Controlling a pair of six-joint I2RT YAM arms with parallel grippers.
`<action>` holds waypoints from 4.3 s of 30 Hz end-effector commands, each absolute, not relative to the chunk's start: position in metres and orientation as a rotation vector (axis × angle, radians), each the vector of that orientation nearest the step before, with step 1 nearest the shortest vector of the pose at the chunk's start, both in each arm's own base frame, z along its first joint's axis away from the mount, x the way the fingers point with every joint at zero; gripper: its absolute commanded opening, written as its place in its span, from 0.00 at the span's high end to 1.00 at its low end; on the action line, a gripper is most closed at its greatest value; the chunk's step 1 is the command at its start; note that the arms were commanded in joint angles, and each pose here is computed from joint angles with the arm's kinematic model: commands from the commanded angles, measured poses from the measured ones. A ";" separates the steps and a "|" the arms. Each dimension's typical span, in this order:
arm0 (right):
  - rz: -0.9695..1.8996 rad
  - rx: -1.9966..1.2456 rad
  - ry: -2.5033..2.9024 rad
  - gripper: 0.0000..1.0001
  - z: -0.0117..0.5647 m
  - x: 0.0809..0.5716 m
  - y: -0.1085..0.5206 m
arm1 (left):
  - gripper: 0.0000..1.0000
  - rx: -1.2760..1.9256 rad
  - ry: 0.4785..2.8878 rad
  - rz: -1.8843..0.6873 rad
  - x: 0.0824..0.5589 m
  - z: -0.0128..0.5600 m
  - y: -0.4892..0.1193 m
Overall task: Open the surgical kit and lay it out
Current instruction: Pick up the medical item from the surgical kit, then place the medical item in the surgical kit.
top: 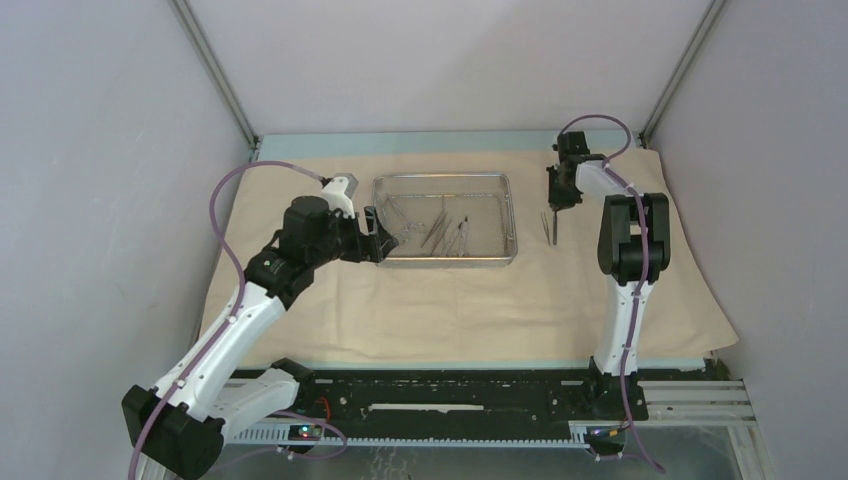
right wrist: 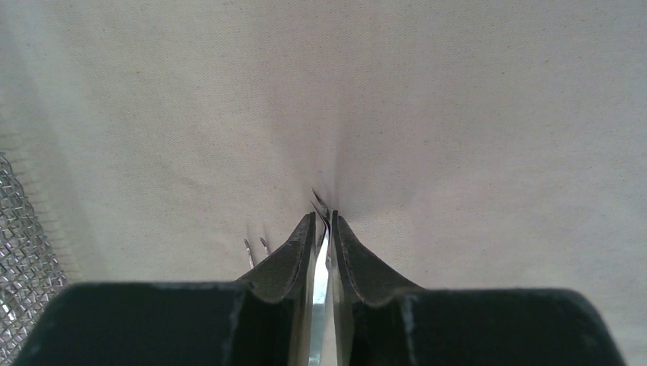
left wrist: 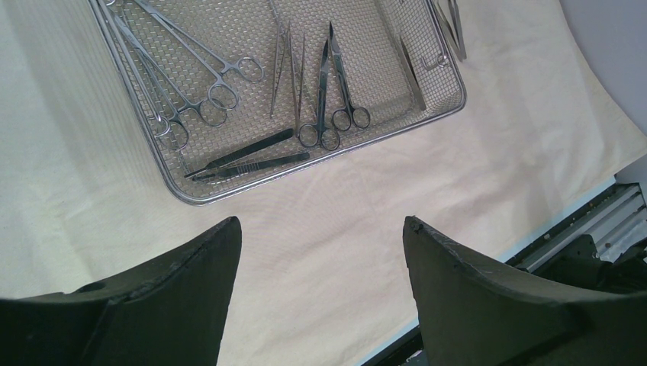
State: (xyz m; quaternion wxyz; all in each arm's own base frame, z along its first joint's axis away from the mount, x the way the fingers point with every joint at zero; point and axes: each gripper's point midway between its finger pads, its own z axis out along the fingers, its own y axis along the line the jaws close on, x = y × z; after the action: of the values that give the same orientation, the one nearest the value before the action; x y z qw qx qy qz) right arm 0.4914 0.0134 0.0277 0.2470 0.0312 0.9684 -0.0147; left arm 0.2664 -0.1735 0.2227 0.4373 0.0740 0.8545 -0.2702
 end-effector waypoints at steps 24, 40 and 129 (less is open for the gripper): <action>0.064 0.151 2.426 1.00 0.155 0.488 0.018 | 0.18 0.137 2.093 -0.830 0.267 0.234 -0.192; 1.187 -0.206 1.935 1.00 0.331 0.385 0.229 | 0.18 0.063 1.886 -1.308 0.250 0.300 -0.239; 0.933 -0.151 2.033 0.69 0.341 0.332 0.383 | 1.00 0.045 1.931 -0.946 0.262 0.284 -0.218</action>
State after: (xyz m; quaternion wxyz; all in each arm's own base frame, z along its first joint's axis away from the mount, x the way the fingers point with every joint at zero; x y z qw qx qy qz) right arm 0.3316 0.3821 0.3308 0.4145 -0.0521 0.8195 0.3923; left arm 0.2564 -0.2193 0.2523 0.4352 0.0073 0.8113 -0.3904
